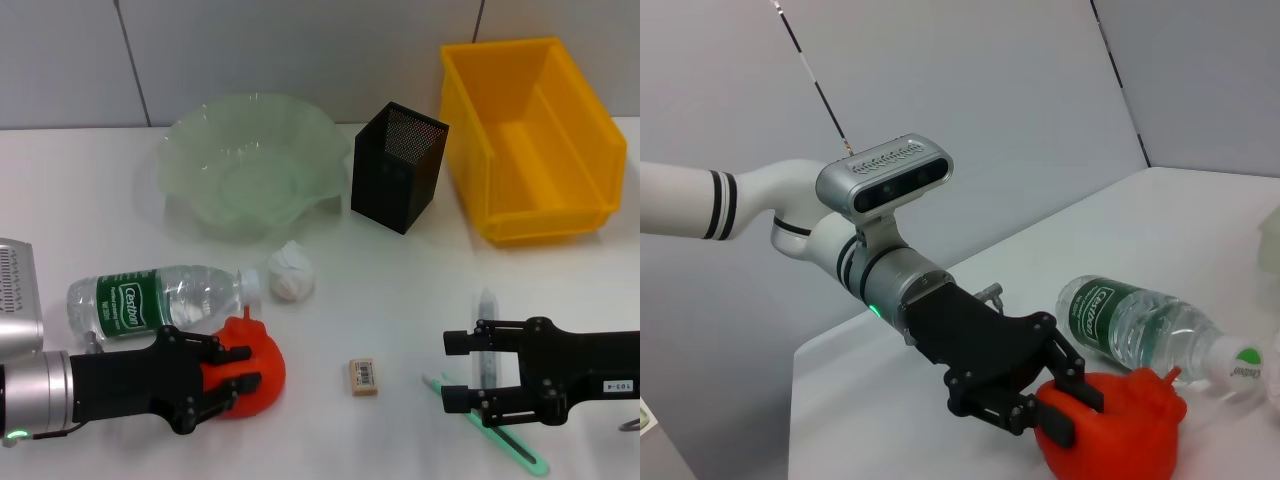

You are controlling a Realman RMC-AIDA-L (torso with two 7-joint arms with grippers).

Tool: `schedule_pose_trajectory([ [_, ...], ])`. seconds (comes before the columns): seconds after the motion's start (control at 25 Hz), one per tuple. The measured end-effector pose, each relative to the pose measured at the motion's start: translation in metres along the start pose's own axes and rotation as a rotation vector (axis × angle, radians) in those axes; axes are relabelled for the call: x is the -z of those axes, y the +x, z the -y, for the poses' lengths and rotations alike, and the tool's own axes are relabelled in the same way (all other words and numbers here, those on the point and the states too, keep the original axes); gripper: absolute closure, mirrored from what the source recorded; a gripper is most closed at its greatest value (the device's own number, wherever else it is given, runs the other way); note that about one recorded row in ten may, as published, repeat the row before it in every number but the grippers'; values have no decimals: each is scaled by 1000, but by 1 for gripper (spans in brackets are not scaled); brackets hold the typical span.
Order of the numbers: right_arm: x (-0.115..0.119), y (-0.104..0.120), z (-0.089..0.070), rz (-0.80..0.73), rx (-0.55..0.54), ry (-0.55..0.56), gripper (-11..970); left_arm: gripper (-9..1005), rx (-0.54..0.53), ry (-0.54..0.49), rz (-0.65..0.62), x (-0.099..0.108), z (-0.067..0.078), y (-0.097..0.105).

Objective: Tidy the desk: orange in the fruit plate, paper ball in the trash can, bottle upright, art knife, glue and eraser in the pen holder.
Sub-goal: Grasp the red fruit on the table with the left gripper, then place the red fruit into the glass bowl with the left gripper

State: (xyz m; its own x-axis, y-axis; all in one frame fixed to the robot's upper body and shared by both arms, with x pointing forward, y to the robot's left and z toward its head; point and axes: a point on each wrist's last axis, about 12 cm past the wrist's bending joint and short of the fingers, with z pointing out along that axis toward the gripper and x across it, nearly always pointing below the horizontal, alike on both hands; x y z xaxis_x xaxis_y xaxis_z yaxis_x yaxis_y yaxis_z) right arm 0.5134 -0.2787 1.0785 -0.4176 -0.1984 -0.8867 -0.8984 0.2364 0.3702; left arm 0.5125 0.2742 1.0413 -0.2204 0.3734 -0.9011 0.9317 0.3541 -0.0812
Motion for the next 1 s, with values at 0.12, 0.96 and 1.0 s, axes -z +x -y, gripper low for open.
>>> schedule_pose_trajectory([
  [0.12,0,0,0,0,1,1,190,503,1,-2,2,0,0,0],
  [0.96,-1,-3,2,5,8,6,196,936,142,-252,504,-25,-53,-84],
  [1.0,-1,-3,2,6,8,5,196,932,135,-272,501,-29,-56,-87],
])
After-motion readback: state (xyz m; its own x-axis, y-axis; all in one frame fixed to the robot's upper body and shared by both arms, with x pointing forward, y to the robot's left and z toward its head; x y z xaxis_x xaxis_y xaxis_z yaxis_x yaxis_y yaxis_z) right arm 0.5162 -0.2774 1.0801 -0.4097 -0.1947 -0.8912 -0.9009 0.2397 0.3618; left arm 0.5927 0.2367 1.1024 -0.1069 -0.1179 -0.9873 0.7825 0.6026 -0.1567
